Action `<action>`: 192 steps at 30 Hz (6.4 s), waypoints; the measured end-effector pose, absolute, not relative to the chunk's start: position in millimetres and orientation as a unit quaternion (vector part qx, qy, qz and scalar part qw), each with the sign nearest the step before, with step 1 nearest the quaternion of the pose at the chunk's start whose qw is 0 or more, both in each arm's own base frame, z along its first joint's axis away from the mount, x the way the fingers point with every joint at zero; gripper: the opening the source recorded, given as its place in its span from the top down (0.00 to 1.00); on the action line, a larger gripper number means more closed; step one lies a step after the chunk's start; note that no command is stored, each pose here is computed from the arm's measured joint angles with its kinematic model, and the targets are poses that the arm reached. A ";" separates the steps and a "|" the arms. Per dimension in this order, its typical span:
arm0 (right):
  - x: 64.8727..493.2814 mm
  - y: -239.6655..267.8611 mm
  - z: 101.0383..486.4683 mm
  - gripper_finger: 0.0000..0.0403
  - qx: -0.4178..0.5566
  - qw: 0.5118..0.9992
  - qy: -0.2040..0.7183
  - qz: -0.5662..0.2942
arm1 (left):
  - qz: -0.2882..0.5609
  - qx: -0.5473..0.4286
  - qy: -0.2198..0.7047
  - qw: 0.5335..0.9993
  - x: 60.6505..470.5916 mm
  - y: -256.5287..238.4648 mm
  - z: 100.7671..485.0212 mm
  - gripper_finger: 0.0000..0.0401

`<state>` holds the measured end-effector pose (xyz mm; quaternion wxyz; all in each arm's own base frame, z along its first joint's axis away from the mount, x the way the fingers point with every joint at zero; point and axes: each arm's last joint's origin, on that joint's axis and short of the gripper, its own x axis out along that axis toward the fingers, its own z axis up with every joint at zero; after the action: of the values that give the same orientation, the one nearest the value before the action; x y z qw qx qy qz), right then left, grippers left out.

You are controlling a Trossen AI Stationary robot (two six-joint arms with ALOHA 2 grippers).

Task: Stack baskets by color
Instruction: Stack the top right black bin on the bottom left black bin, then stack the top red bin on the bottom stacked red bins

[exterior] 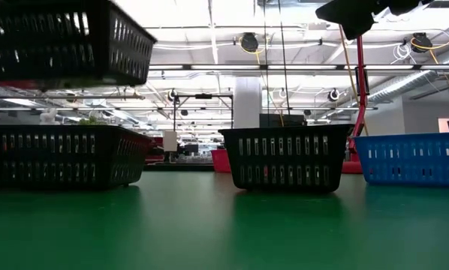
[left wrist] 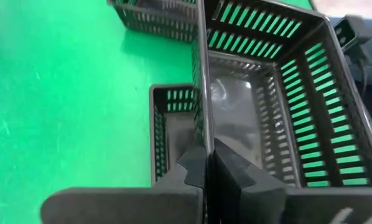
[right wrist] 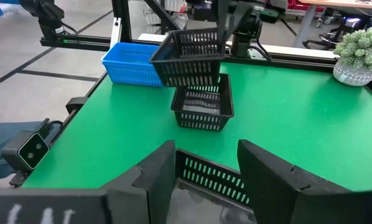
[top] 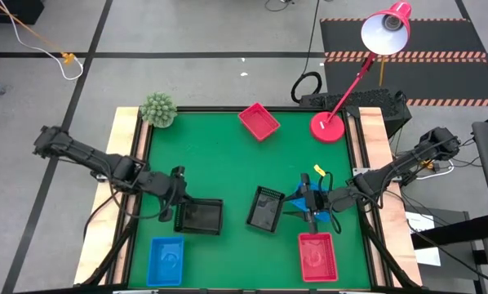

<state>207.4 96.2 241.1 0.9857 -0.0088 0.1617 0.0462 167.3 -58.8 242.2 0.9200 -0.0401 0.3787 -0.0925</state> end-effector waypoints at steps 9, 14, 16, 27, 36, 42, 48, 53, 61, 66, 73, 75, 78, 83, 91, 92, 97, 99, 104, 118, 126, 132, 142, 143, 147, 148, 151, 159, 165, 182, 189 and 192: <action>207.4 96.2 241.0 0.59 -0.009 0.986 0.162 0.046 | -0.087 -0.053 0.399 0.911 169.0 -42.5 228.5 0.97; 207.4 96.2 241.0 0.59 -0.009 0.986 0.162 0.046 | -0.085 -0.062 0.400 0.910 169.7 -36.5 219.7 0.98; 207.4 96.2 241.0 0.59 -0.009 0.986 0.162 0.046 | -0.092 -0.068 0.398 0.910 170.0 -35.2 214.7 0.97; 207.4 96.2 240.9 0.59 -0.011 0.986 0.163 0.047 | -0.096 -0.081 0.402 0.907 167.8 -30.3 196.9 0.96; 207.4 96.2 240.9 0.59 -0.011 0.986 0.163 0.047 | -0.090 -0.090 0.403 0.906 167.9 -30.0 197.0 0.95; 207.2 96.1 240.3 0.59 -0.013 0.985 0.166 0.046 | -0.083 -0.102 0.407 0.904 167.4 -29.9 196.5 0.98; 207.2 96.1 240.3 0.59 -0.013 0.985 0.166 0.046 | -0.083 -0.103 0.408 0.904 167.4 -29.9 196.5 0.93; 207.2 96.1 240.3 0.59 -0.013 0.985 0.166 0.046 | -0.082 -0.103 0.412 0.902 166.7 -29.8 195.8 0.94; 207.2 96.1 240.3 0.59 -0.012 0.985 0.165 0.046 | -0.080 -0.103 0.414 0.901 166.4 -29.7 195.5 0.88; 207.2 96.1 240.3 0.59 -0.012 0.985 0.165 0.046 | -0.067 -0.101 0.413 0.902 166.4 -29.4 195.4 0.79; 207.2 96.1 240.3 0.59 -0.011 0.985 0.165 0.046 | -0.057 -0.098 0.405 0.907 167.6 -29.3 196.4 0.72; 207.3 96.1 240.2 0.59 -0.010 0.985 0.166 0.046 | -0.051 -0.096 0.389 0.915 169.9 -29.1 198.5 0.72; 207.9 96.4 238.9 0.59 -0.004 0.985 0.169 0.045 | -0.032 -0.097 0.353 0.930 174.8 -28.5 203.6 0.72; 208.8 96.4 236.2 0.59 0.011 0.983 0.178 0.038 | 0.003 -0.076 0.282 0.956 182.8 -26.8 214.1 0.72; 213.7 83.7 233.9 0.59 0.012 0.983 0.182 -0.027 | 0.071 -0.003 0.186 0.980 190.8 -22.6 230.2 0.72; 214.6 80.5 233.4 0.59 0.011 0.982 0.184 -0.035 | 0.078 0.003 0.180 0.981 191.2 -22.1 231.4 0.72; 218.7 63.5 229.7 0.59 0.018 0.976 0.202 -0.073 | 0.099 0.031 0.164 0.981 193.2 -18.1 238.2 0.72; 219.6 56.5 227.7 0.59 0.017 0.973 0.213 -0.088 | 0.103 0.029 0.159 0.981 194.2 -16.7 242.7 0.72; 222.5 40.0 224.6 0.59 0.032 0.968 0.234 -0.089 | 0.109 0.035 0.158 0.981 196.5 -14.1 260.6 0.72; 245.4 -25.0 259.5 0.59 -0.005 0.926 0.328 -0.189 | 0.125 0.032 0.193 0.973 195.1 -7.4 272.7 0.72; 290.2 -82.3 275.8 0.59 -0.071 0.898 0.375 -0.218 | 0.128 0.023 0.217 0.968 193.0 -7.2 268.1 0.72; 330.7 -129.1 283.7 0.59 -0.076 0.889 0.409 -0.191 | 0.127 0.025 0.218 0.967 192.9 -7.1 267.9 0.72; 368.3 -193.9 285.0 0.59 -0.193 0.869 0.441 -0.114 | 0.128 0.030 0.258 0.957 189.1 -6.7 260.9 0.72; 369.7 -199.0 282.7 0.59 -0.207 0.867 0.442 -0.105 | 0.128 0.031 0.262 0.956 188.6 -6.7 260.1 0.72; 369.7 -217.9 273.8 0.59 -0.244 0.861 0.441 -0.074 | 0.129 0.030 0.272 0.953 187.5 -6.6 258.3 0.72; 369.2 -222.4 271.3 0.59 -0.250 0.859 0.441 -0.071 | 0.129 0.031 0.274 0.953 187.3 -6.6 258.1 0.72; 365.9 -237.1 265.1 0.59 -0.258 0.857 0.441 -0.073 | 0.126 0.032 0.277 0.952 187.0 -6.7 257.6 0.72; 350.3 -274.9 248.7 0.59 -0.226 0.872 0.428 -0.070 | 0.126 0.033 0.277 0.952 187.1 -6.8 257.6 0.72; 339.9 -295.8 238.5 0.59 -0.128 0.888 0.423 -0.127 | 0.125 0.034 0.277 0.952 187.1 -6.7 257.6 0.72; 329.0 -294.9 215.9 0.59 0.148 0.848 0.452 -0.233 | 0.119 0.053 0.279 0.951 187.1 -6.8 257.6 0.72; 326.0 -289.9 189.2 0.59 0.188 0.797 0.519 -0.245 | 0.117 0.068 0.273 0.953 188.1 -5.6 259.1 0.72; 325.4 -286.5 187.0 0.59 0.189 0.782 0.535 -0.257 | 0.117 0.074 0.259 0.956 189.7 -4.9 261.6 0.72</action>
<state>325.4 -286.5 187.0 0.7819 0.1893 0.5354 -0.2572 189.7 -4.9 261.6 0.9558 0.0740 0.2593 0.1171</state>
